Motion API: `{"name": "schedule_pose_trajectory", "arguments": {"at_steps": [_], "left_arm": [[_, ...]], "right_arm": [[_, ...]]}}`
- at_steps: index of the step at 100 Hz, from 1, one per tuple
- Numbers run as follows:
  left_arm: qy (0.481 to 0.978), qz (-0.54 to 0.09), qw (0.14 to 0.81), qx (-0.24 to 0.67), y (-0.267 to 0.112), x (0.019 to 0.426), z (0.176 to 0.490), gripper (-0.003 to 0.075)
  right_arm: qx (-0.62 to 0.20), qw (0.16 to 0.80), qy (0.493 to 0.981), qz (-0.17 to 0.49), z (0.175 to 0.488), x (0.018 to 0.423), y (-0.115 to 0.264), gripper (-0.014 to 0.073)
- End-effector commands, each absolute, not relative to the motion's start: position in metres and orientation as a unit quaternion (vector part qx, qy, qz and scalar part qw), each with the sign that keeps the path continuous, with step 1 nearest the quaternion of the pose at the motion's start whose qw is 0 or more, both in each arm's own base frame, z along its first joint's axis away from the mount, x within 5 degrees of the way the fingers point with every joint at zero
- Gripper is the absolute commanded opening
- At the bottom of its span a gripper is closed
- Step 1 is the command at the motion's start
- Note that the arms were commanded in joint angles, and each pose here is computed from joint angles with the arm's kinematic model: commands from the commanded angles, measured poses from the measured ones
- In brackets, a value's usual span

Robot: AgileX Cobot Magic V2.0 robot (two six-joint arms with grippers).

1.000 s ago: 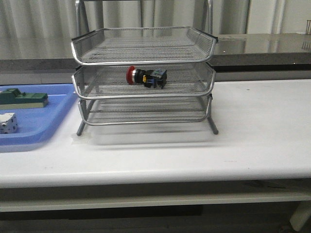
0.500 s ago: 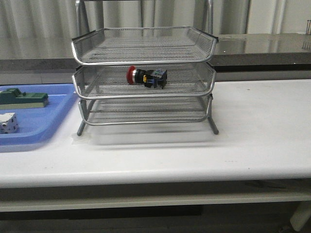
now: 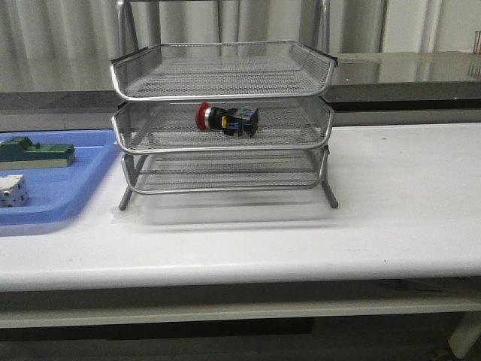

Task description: Place button on rack with both arms

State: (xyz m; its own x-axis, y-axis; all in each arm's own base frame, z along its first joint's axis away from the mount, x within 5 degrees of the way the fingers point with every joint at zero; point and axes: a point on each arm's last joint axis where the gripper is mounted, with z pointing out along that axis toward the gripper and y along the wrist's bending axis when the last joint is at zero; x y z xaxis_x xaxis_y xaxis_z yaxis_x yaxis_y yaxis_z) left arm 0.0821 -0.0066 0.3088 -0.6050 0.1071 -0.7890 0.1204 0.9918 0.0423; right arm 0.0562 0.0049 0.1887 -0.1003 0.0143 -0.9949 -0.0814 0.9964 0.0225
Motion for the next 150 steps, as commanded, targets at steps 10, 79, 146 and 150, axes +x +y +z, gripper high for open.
{"name": "schedule_pose_trajectory", "arguments": {"at_steps": [10, 79, 146, 150], "left_arm": [[0.875, -0.014, 0.481, 0.054, -0.007, 0.086, 0.322, -0.0021], [0.699, 0.024, 0.713, 0.043, -0.002, 0.083, 0.258, -0.0021], [0.637, 0.023, 0.769, 0.039, -0.002, 0.054, 0.208, -0.0021], [0.639, 0.023, 0.768, 0.039, -0.002, 0.054, 0.207, -0.0021]], "right_arm": [[-0.018, 0.717, 0.696, 0.036, 0.205, 0.054, 0.004, -0.0059], [-0.018, 0.717, 0.696, 0.036, 0.205, 0.054, 0.004, -0.0059], [-0.018, 0.717, 0.696, 0.036, 0.205, 0.054, 0.004, -0.0059], [-0.018, 0.716, 0.697, 0.036, 0.205, 0.054, 0.004, -0.0059]]}}
